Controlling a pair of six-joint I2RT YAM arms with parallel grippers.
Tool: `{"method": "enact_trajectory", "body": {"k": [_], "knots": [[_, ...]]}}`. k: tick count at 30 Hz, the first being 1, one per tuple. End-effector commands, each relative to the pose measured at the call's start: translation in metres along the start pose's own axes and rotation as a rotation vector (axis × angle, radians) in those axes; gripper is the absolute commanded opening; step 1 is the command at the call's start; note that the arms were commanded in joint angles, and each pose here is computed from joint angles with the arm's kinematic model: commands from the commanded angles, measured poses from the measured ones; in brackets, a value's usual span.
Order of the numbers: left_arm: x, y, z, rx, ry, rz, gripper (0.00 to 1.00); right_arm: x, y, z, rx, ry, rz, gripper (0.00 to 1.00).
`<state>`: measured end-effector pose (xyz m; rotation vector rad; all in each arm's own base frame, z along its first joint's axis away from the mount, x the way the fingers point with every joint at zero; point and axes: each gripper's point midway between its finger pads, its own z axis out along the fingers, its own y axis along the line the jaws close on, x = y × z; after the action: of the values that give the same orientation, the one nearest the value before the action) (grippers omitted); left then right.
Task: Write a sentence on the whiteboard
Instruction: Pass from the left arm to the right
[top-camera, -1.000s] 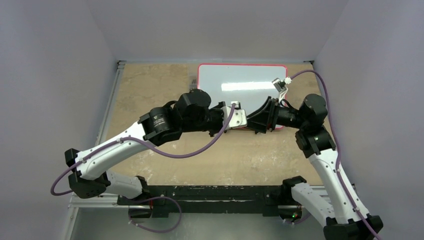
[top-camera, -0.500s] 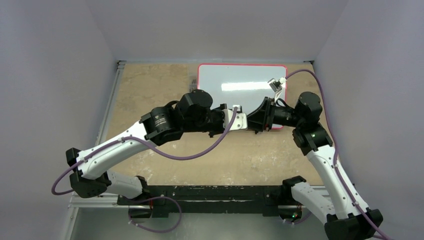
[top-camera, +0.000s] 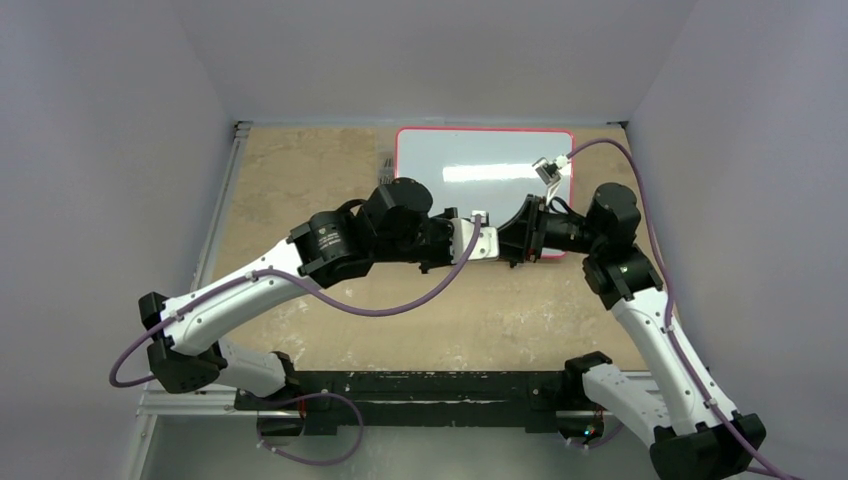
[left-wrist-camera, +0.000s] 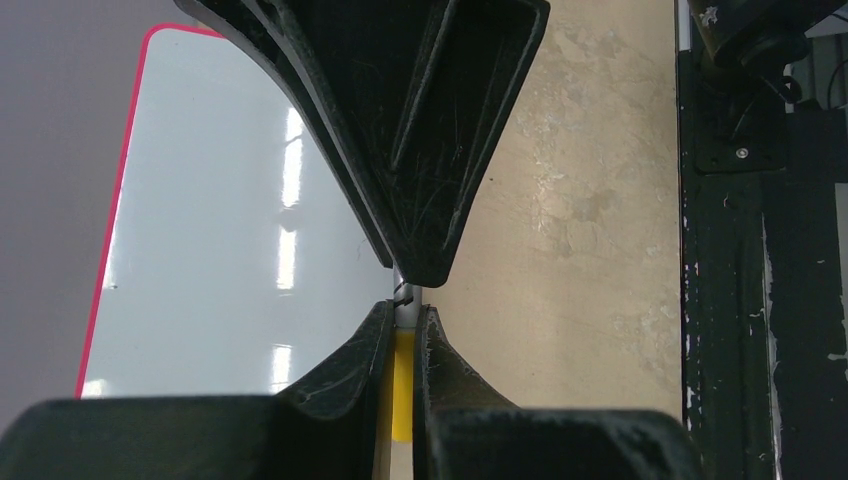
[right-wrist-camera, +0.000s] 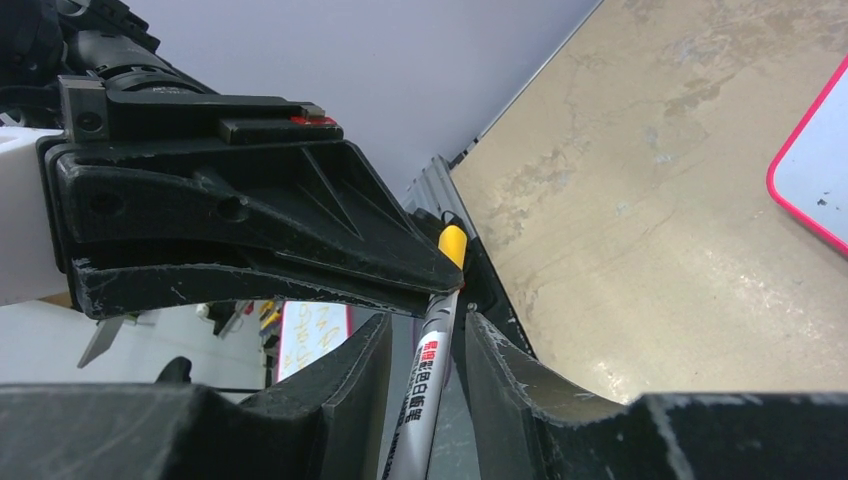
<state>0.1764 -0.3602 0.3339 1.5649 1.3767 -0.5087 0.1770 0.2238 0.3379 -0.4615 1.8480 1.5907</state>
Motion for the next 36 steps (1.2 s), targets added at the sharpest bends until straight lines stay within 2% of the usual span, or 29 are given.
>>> {"method": "enact_trajectory", "body": {"k": [1, 6, 12, 18, 23, 29, 36], "knots": [[-0.022, 0.012, -0.001, -0.028, -0.061, 0.033, 0.0, 0.004, 0.001, 0.003, -0.024, 0.015, -0.025, 0.35], [-0.02, 0.017, 0.002, -0.044, -0.045, 0.036, 0.0, 0.005, 0.002, 0.002, -0.028, 0.014, -0.033, 0.42], [-0.019, 0.018, 0.004, -0.044, -0.037, 0.039, 0.0, 0.007, -0.003, 0.003, -0.014, 0.022, -0.029, 0.41], [-0.02, 0.018, 0.005, -0.04, -0.038, 0.042, 0.0, 0.009, -0.01, 0.005, -0.002, 0.031, -0.021, 0.33], [-0.019, 0.017, 0.005, -0.038, -0.034, 0.046, 0.0, 0.011, -0.013, 0.007, 0.005, 0.036, -0.017, 0.21], [-0.017, 0.017, 0.005, -0.041, -0.032, 0.051, 0.0, 0.014, -0.016, 0.008, 0.008, 0.042, -0.014, 0.0], [-0.016, 0.019, 0.003, -0.052, -0.032, 0.05, 0.0, 0.016, -0.014, 0.007, 0.0, 0.035, -0.028, 0.0]]}}
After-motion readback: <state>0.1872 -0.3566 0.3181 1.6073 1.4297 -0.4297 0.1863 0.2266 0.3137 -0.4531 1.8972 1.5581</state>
